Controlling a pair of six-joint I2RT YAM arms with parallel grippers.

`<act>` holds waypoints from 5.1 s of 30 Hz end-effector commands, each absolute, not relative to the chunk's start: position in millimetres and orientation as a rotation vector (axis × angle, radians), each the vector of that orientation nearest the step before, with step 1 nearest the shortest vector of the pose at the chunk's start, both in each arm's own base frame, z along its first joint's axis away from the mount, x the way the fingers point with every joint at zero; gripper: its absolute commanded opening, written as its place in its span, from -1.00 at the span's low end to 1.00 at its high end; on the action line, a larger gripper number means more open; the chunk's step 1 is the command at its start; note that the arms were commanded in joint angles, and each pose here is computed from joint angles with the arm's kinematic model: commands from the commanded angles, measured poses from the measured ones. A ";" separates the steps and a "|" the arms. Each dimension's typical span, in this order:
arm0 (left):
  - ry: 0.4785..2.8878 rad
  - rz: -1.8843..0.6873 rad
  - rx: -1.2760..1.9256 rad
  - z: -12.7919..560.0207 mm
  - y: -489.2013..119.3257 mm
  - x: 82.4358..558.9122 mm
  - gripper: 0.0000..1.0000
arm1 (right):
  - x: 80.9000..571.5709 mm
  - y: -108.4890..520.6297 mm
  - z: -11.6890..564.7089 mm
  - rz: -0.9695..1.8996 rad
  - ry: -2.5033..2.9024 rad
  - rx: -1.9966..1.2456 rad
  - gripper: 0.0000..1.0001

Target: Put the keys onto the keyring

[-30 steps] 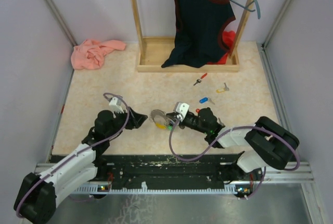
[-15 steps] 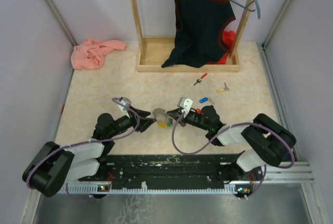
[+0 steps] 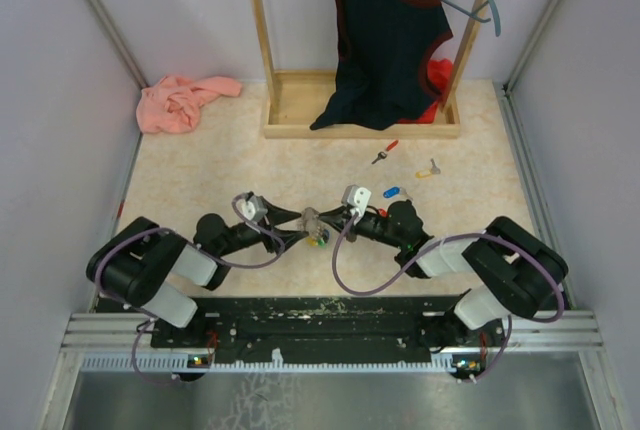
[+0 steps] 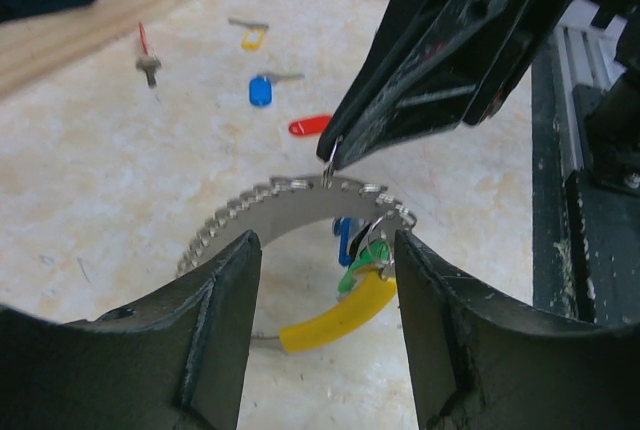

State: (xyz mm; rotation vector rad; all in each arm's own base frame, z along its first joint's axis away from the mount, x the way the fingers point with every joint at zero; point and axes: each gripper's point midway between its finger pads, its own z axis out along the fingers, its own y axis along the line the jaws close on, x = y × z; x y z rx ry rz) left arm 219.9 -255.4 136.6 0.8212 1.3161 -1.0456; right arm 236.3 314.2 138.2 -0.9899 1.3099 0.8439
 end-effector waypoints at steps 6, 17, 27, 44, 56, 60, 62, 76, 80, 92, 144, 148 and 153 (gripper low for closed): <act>1.049 -1.031 0.939 168.2 -271.5 220.4 0.08 | 240.5 324.9 171.3 0.874 1.189 -0.981 -1.00; 1.008 -1.050 0.971 175.1 -278.3 223.2 -0.27 | 235.1 327.3 171.6 0.901 1.172 -1.006 -1.00; 0.999 -1.086 0.994 176.6 -280.3 216.6 -0.42 | 235.1 328.7 170.0 0.908 1.181 -1.011 -1.00; 0.964 -1.097 0.998 188.8 -280.1 211.5 -0.63 | 232.4 329.4 165.0 0.918 1.198 -1.035 -1.00; 0.995 -1.112 0.998 179.8 -280.8 211.9 -0.59 | 229.5 330.0 173.3 0.931 1.177 -1.037 -1.00; 1.006 -1.098 0.994 176.1 -279.7 213.6 -0.59 | 227.8 330.2 176.8 0.946 1.167 -1.027 -1.00; 1.015 -1.095 0.994 174.0 -280.0 214.6 -0.60 | 227.2 330.4 178.6 0.952 1.163 -1.022 -1.00; 1.063 -1.063 0.979 168.6 -277.2 219.6 -1.00 | 224.3 329.1 184.4 0.960 1.151 -1.014 -1.00; 1.086 -1.035 0.991 170.6 -276.3 222.7 -1.00 | 226.6 322.2 177.0 0.907 1.187 -1.029 -0.83; 1.242 -0.841 1.148 154.2 -281.6 238.7 -1.00 | 240.4 299.1 164.5 0.686 1.306 -1.106 -0.40; 1.239 -0.852 1.200 144.9 -287.6 229.5 -0.58 | 237.1 321.1 164.7 0.726 1.201 -1.263 -1.00; 1.245 -0.841 1.190 144.4 -286.9 231.8 -0.50 | 236.7 321.9 164.8 0.734 1.200 -1.261 -1.00; 1.256 -0.836 1.193 140.2 -286.5 232.9 -0.47 | 236.2 322.0 165.5 0.740 1.201 -1.257 -1.00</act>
